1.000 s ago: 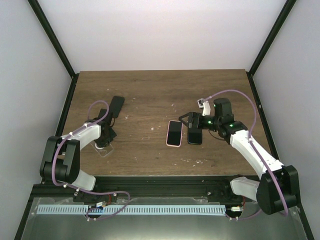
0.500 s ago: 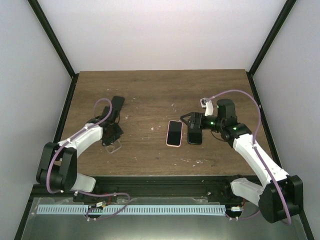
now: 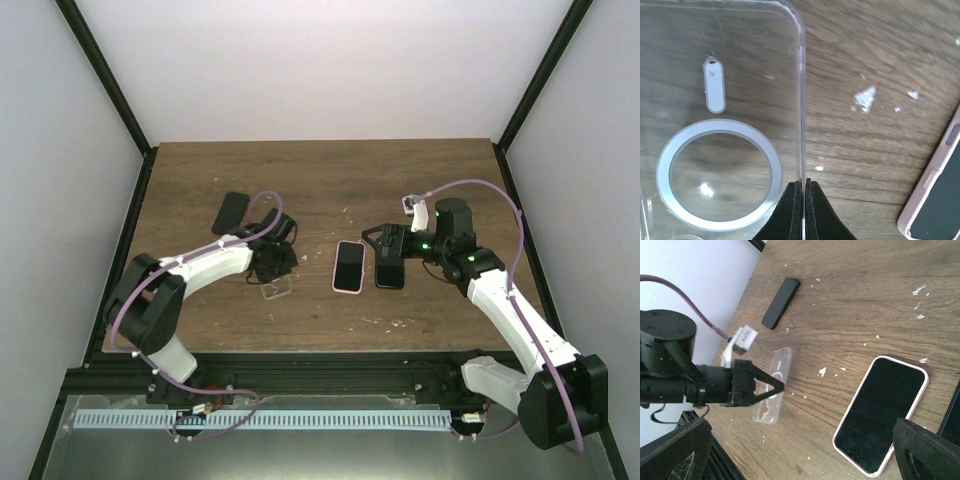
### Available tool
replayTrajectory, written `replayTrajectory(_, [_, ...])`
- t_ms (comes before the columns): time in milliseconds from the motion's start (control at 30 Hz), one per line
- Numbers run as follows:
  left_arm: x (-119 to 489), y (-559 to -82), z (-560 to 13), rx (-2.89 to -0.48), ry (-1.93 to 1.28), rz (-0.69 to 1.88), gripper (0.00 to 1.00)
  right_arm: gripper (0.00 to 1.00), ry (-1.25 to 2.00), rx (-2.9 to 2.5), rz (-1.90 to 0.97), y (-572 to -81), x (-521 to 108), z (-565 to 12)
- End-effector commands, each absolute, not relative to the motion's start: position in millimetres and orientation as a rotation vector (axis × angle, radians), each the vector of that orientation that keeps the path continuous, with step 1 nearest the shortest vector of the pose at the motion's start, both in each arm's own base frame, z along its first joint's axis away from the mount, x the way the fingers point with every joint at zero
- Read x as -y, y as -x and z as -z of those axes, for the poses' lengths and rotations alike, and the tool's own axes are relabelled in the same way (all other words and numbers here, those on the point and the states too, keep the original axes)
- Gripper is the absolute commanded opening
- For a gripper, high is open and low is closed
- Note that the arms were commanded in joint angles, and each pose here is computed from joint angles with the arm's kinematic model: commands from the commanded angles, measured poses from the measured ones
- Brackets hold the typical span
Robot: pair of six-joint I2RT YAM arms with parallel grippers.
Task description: Put the phone into the phone case
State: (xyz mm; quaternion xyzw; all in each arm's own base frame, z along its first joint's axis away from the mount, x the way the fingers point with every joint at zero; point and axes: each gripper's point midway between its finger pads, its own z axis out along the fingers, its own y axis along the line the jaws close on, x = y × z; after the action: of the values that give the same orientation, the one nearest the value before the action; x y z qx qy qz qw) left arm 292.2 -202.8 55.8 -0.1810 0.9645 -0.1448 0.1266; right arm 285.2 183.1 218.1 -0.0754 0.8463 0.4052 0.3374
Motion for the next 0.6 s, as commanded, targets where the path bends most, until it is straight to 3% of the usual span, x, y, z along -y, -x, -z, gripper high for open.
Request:
replayTrajectory(0, [249.0, -302.6, -59.6, -2.792, 0.379, 0.489, 0.0, 1.0, 0.188, -2.172, -1.036, -286.0, -179.1, -229.3])
replayTrajectory(233, [277.4, -298.5, -42.7, -2.844, 0.282, 0.487, 0.01, 1.0, 0.186, -2.156, -1.013, -286.8, -176.5, -230.3])
replayTrajectory(400, [282.7, -299.7, -50.0, -2.824, 0.241, 0.529, 0.26, 1.0, 0.176, -2.182, -1.01, -288.9, -176.8, -225.8])
replayTrajectory(467, [280.9, -301.5, -56.6, -2.805, 0.216, 0.522, 0.42, 1.0, 0.172, -2.192, -1.016, -289.2, -177.3, -222.8])
replayTrajectory(567, [273.8, -307.7, -71.2, -2.762, 0.183, 0.482, 0.57, 1.0, 0.17, -2.191, -1.022, -288.3, -177.7, -222.5])
